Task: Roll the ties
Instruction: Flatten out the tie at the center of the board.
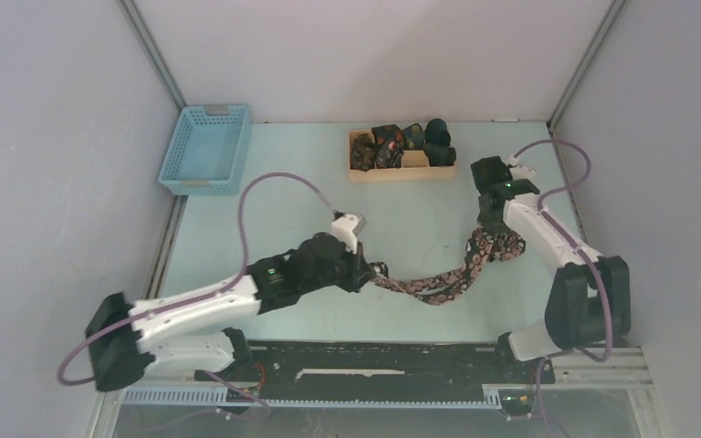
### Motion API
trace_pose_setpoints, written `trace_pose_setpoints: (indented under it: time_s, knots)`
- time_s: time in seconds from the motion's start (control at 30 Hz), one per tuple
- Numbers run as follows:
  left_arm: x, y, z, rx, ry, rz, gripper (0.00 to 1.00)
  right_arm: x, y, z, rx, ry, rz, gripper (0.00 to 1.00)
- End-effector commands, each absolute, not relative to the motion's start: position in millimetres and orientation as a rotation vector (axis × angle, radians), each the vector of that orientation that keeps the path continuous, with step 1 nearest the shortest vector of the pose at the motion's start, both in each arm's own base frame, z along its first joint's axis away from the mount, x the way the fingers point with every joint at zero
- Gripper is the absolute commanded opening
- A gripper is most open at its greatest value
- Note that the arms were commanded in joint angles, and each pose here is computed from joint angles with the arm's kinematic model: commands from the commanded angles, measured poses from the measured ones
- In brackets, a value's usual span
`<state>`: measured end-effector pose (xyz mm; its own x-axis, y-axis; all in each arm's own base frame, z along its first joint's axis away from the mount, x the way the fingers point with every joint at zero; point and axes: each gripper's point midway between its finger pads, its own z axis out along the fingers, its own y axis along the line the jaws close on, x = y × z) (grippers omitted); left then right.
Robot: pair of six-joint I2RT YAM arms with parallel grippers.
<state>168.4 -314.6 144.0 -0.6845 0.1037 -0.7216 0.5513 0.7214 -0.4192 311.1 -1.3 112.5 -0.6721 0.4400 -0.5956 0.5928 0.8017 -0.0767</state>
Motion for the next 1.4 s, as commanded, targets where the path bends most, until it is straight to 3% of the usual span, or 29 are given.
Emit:
trace_pose_setpoints:
  time_s: [0.0, 0.2, 0.53, 0.83, 0.9, 0.97, 1.17, 1.37]
  knots:
    - [153, -281, 174, 0.331, 2.211, -0.898, 0.00, 329, 9, 109, 0.681, 2.439, -0.470, 0.00]
    - [155, -212, 205, 0.012, 2.152, -0.896, 0.00, 352, 35, 83, 0.481, 2.560, -0.580, 0.00]
    - [179, -103, 192, -0.407, 2.141, -0.536, 0.00, 379, 81, 41, 0.020, 2.770, -0.730, 0.00]
    - [217, -64, 162, -0.550, 2.243, -0.295, 0.00, 365, 109, 22, -0.260, 2.872, -0.775, 0.00]
    - [227, -59, 157, -0.560, 2.264, -0.271, 0.00, 361, 111, 24, -0.265, 2.885, -0.755, 0.05]
    - [234, -51, 148, -0.576, 2.282, -0.225, 0.01, 361, 114, 30, -0.263, 2.881, -0.729, 0.26]
    - [252, -36, 118, -0.686, 2.324, -0.235, 0.02, 368, 136, 69, -0.210, 2.788, -0.562, 0.69]
    - [266, -27, 88, -0.819, 2.404, -0.315, 0.08, 358, 151, 98, -0.130, 2.707, -0.375, 0.75]
